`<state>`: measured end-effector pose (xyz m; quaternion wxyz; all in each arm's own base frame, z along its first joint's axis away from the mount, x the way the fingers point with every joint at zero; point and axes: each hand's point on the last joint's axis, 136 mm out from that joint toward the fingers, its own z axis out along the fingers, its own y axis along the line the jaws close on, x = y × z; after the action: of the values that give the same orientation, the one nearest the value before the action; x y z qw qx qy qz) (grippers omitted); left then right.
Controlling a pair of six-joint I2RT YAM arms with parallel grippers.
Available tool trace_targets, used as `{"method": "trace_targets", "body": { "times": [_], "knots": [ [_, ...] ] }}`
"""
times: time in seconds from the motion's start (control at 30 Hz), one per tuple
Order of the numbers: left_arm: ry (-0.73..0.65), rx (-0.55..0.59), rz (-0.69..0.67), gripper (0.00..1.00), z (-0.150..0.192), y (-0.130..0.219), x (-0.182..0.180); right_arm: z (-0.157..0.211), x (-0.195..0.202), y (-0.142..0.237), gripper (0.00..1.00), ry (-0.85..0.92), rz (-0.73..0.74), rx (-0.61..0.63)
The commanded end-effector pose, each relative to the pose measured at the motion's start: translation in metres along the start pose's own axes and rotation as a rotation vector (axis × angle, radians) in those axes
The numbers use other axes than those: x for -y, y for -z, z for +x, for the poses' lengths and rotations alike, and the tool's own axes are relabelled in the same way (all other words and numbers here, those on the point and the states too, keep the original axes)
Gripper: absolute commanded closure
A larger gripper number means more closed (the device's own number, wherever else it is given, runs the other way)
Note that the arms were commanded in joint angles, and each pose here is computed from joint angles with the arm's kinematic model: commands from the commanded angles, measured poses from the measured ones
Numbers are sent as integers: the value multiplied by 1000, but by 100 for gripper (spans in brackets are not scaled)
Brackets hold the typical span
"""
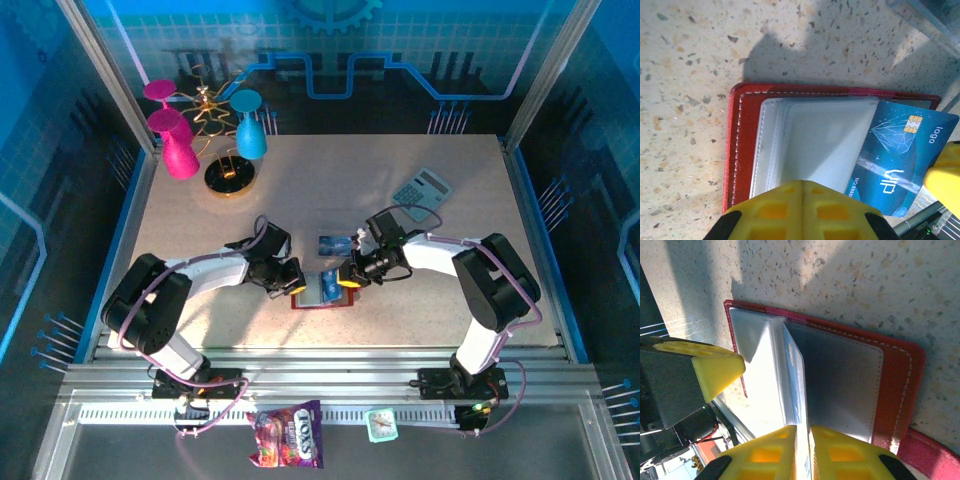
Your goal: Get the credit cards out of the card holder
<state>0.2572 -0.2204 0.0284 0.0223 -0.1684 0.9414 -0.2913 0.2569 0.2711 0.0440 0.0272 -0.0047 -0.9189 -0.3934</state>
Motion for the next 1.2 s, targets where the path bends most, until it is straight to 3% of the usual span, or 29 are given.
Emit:
{"method": "trace_targets", "body": {
  "times": [0.0, 1.17],
  "knots": [
    [-16, 7, 12, 94, 3, 8, 7, 5, -7, -4, 83, -6, -14, -26],
    [-40, 11, 27, 94, 5, 13, 6, 7, -12, -5, 84, 12, 45, 10]
  ]
}}
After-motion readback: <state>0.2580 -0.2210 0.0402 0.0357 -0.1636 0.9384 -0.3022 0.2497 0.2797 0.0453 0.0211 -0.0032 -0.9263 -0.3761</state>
